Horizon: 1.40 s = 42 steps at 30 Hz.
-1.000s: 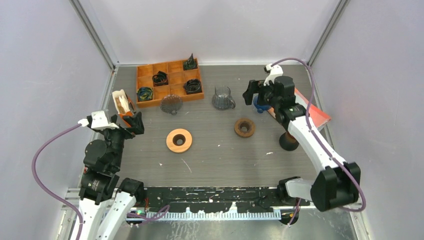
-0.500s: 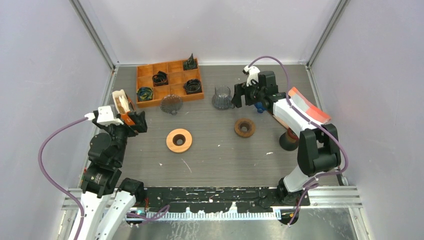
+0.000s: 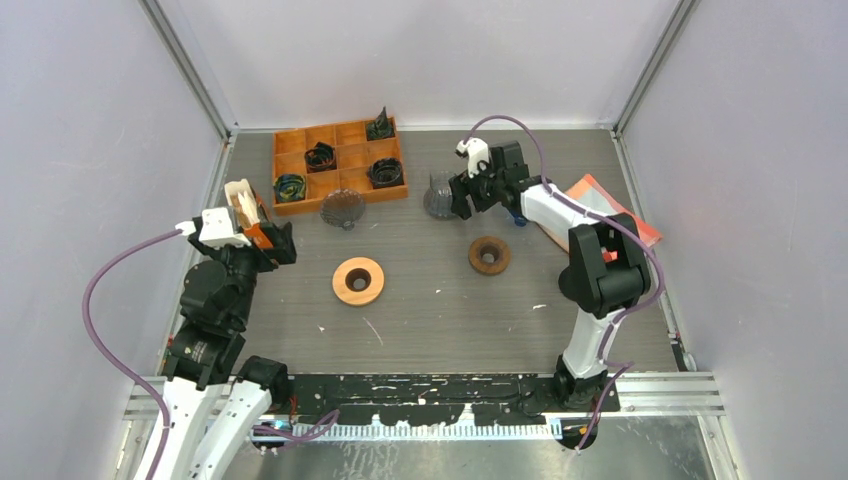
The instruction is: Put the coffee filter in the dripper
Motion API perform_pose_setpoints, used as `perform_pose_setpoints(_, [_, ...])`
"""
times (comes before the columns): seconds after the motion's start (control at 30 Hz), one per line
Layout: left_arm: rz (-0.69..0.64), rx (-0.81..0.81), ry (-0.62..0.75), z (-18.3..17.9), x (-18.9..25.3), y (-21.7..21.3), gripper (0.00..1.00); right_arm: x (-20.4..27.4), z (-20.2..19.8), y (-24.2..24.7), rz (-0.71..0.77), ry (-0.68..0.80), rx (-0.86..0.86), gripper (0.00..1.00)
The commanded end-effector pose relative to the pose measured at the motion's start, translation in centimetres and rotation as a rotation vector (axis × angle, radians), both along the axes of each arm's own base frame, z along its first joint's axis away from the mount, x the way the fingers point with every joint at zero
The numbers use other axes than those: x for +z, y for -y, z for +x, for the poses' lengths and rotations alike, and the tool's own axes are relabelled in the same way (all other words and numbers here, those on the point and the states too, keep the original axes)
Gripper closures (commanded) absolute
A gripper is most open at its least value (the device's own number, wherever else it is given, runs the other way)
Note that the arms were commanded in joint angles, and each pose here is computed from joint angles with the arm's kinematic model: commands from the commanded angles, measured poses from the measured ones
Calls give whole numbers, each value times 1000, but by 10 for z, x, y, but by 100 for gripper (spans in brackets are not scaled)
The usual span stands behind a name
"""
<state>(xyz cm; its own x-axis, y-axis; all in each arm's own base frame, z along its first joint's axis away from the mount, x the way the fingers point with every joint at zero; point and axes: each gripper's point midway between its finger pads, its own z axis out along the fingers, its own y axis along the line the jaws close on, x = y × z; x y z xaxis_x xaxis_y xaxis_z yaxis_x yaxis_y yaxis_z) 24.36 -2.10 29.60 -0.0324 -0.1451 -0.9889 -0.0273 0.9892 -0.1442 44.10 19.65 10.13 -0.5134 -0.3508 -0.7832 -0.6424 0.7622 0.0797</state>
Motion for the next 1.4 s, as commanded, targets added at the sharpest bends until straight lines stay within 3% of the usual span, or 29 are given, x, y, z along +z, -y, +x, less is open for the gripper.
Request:
perform_pose_setpoints(0.0, [5, -5, 39, 1, 15, 0, 1, 16, 22, -4, -52, 99, 50, 22])
perform_pose_setpoints(0.5, [15, -7, 27, 4, 12, 1, 1, -16, 31, -8, -166, 38, 148, 42])
perform_pose_setpoints(0.83, [14, -8, 31, 3, 13, 1, 1, -19, 28, -12, -234, 22, 231, 67])
perform_pose_setpoints(1.07, [11, -14, 43, 2, 15, 2, 1, -13, 12, -25, -263, 24, 345, 86])
perform_pose_setpoints(1.37, [6, -19, 53, 0, 17, 2, 1, -8, -30, -55, -238, 22, 566, 93])
